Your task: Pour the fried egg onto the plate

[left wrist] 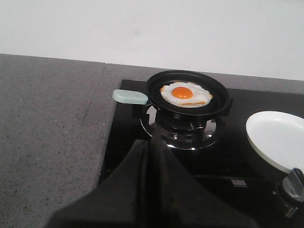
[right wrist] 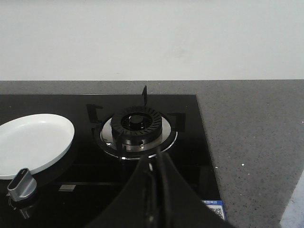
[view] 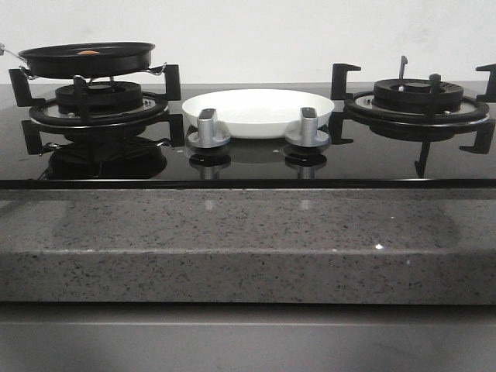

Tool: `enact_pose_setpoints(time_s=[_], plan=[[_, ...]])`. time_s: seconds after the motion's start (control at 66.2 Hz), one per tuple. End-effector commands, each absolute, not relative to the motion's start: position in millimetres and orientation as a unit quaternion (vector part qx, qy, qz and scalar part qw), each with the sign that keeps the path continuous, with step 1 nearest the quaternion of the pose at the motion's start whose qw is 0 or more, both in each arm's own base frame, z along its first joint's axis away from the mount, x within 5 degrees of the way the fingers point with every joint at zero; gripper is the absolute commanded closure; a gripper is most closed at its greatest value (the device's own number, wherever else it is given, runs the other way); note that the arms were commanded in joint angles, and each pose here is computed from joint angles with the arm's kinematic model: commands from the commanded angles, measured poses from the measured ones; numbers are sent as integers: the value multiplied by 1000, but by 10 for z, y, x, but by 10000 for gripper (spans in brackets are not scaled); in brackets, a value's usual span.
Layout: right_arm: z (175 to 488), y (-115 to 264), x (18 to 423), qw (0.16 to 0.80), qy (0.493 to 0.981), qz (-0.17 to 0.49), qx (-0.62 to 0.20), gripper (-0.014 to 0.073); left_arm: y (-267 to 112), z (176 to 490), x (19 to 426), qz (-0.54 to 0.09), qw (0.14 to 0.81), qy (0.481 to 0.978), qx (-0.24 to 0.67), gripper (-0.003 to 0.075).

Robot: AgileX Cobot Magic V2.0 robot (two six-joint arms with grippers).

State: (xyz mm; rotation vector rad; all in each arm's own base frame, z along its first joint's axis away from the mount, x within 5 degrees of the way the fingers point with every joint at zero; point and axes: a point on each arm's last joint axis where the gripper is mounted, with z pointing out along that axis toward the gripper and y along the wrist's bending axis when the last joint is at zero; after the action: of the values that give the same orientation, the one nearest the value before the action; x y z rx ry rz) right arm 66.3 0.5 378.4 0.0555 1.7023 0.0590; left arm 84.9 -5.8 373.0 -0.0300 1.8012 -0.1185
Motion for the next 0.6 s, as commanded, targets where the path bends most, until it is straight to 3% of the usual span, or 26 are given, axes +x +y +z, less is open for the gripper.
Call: enact_pose_setpoints(time_s=[0.0,0.121,0.211,0.287,0.377,0.483,0.589], plan=[[3919,-3,684,691,722,21,25,663,-54,3891,866,-53,655,753,-15,740],[3919,-3,684,691,722,21,25,656,-56,3897,867,-56,658,751,-16,739],[3901,-4,684,684,728,21,25,546,-56,3906,872,-56,661,748,-17,708],[3895,-8,683,682,731,16,23,361,-51,3907,873,-51,662,747,-15,578],[3895,-10,683,682,731,13,22,169,-33,3901,884,-31,661,750,-7,345],[3895,-10,683,682,731,13,22,118,-29,3896,884,-26,659,752,-5,133],[3895,-10,683,682,731,13,22,119,-37,3896,883,-35,659,751,-8,123]])
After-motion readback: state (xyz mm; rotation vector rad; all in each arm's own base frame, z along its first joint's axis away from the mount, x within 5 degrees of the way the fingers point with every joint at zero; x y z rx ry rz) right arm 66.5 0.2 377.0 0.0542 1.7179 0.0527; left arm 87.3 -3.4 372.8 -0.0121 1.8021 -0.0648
